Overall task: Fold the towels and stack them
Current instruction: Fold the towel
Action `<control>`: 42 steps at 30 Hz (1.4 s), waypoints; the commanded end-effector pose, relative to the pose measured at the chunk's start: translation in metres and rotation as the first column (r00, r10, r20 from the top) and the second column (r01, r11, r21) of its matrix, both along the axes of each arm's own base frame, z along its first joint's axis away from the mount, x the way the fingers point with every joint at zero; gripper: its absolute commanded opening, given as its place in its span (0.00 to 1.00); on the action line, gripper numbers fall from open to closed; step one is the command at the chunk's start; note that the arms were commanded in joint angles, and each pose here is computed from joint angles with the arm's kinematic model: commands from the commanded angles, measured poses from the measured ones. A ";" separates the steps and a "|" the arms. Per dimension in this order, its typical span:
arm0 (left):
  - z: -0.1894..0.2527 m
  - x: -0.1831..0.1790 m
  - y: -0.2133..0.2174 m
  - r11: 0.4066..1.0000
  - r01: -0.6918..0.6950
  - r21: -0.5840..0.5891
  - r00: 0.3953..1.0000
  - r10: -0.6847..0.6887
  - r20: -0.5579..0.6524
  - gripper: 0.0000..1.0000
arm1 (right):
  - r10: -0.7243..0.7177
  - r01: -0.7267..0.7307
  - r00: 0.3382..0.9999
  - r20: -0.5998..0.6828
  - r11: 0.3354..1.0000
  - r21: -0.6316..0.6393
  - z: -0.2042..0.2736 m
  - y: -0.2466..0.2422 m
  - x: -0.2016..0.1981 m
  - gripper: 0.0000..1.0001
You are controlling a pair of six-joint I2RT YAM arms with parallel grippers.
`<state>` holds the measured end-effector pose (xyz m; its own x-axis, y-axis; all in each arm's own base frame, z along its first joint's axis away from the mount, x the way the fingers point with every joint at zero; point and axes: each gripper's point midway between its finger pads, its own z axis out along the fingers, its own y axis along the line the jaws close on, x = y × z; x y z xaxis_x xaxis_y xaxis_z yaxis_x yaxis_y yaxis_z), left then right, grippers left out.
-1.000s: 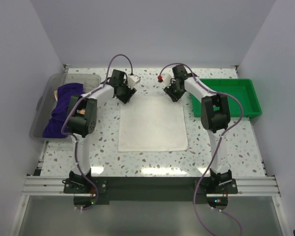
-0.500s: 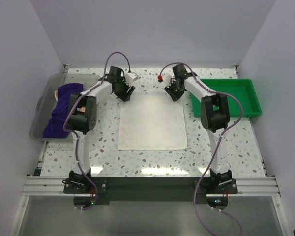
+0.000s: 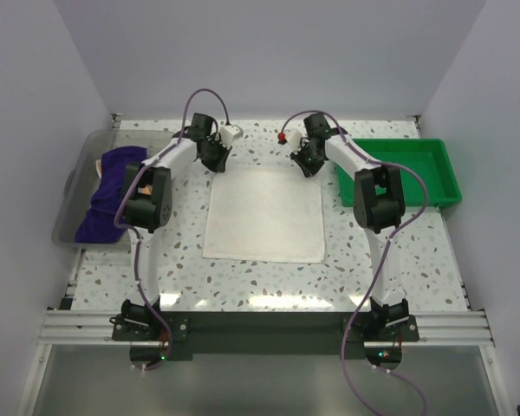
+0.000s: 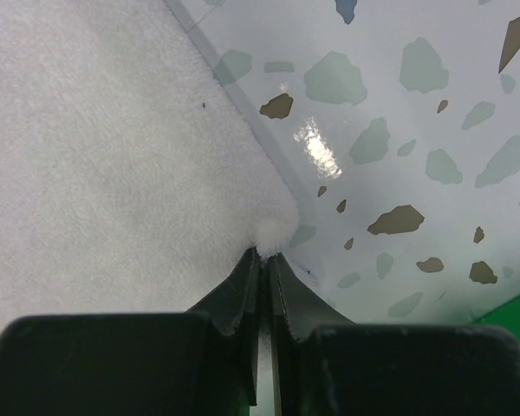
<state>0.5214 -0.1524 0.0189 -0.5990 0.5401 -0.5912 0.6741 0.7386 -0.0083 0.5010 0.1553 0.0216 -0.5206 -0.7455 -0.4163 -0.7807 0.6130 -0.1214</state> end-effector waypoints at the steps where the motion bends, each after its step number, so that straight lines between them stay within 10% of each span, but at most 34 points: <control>1: -0.054 -0.043 0.035 0.992 -0.011 0.126 0.981 0.035 -0.193 0.04 | -0.005 0.002 0.999 -0.045 0.998 -0.065 -0.013 -0.019 -0.006 0.00; 22: 0.172 0.030 0.045 0.984 -0.178 0.001 0.871 0.157 0.465 0.00 | -0.151 0.155 0.864 0.480 0.987 0.032 0.211 -0.036 0.032 0.00; 36: 0.307 -0.102 0.041 0.924 -0.295 -0.243 0.612 0.378 0.695 0.00 | -0.198 0.067 0.775 0.601 0.970 0.233 0.315 -0.023 -0.112 0.00; 42: 0.326 -0.175 0.037 0.901 -0.210 -0.379 0.616 0.423 0.665 0.00 | -0.185 -0.017 0.803 0.567 0.943 0.332 0.314 -0.020 -0.194 0.00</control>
<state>0.3669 -0.1422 0.3247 -0.0592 0.2604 -0.9637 0.3725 0.9014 0.2207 0.3329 0.1514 0.3283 -0.1361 -0.5355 -0.8335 -0.6006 0.7137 -0.3604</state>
